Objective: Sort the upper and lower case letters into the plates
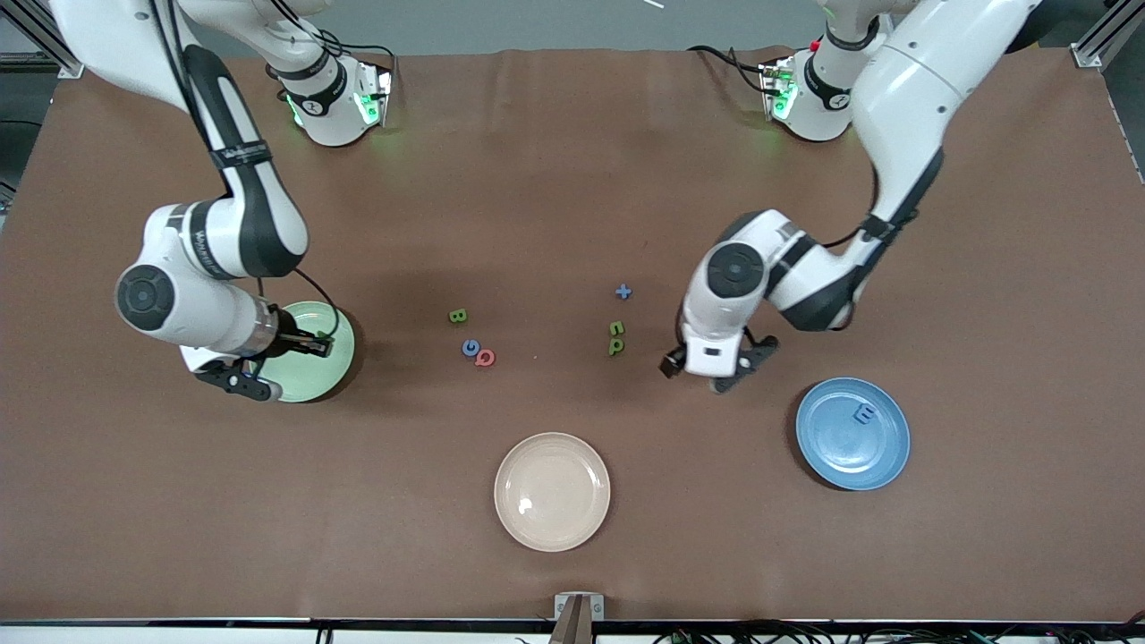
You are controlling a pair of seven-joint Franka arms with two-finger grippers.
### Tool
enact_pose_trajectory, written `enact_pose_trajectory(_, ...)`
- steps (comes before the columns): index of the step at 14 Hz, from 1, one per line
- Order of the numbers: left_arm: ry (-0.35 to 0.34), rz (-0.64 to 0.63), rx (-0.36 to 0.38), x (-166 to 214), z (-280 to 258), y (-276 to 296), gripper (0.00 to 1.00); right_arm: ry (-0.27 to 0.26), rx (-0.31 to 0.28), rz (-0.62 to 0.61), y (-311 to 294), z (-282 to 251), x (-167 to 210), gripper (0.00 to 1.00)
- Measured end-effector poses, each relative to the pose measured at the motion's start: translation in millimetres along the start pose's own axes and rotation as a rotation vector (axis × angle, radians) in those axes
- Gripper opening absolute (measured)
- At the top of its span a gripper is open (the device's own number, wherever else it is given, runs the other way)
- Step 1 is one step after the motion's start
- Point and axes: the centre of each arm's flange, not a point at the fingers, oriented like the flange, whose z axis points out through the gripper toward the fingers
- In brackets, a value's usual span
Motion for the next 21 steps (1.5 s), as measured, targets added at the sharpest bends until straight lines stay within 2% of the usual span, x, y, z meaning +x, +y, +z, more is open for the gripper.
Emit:
enact_pose_trajectory(4,-0.033,0.118,-0.013,-69,18,38,0.96,0.018,-0.003,-0.036,45,55,-8,0.34)
enact_pose_trajectory(7,-0.053,0.267,-0.025,-116,31,63,0.86,0.011,-0.009,-0.040,55,76,-19,0.34)
enact_pose_trajectory(8,-0.054,0.333,-0.025,-121,35,65,0.85,0.005,-0.012,-0.040,56,81,-23,0.34)
enact_pose_trajectory(10,-0.052,0.432,-0.026,-116,38,65,0.73,0.003,-0.015,-0.037,59,91,-25,0.34)
enact_pose_trajectory(14,-0.038,0.569,-0.046,-99,31,69,0.71,0.020,-0.018,-0.032,62,107,-21,0.34)
enact_pose_trajectory(15,-0.035,0.606,-0.046,-96,31,68,0.71,0.019,-0.018,-0.027,65,109,-21,0.39)
enact_pose_trajectory(18,-0.023,0.661,-0.032,-83,37,65,0.71,0.024,-0.014,-0.018,69,103,-16,0.70)
enact_pose_trajectory(21,-0.021,0.703,-0.025,-78,40,63,0.67,-0.025,-0.006,-0.037,55,63,-12,1.00)
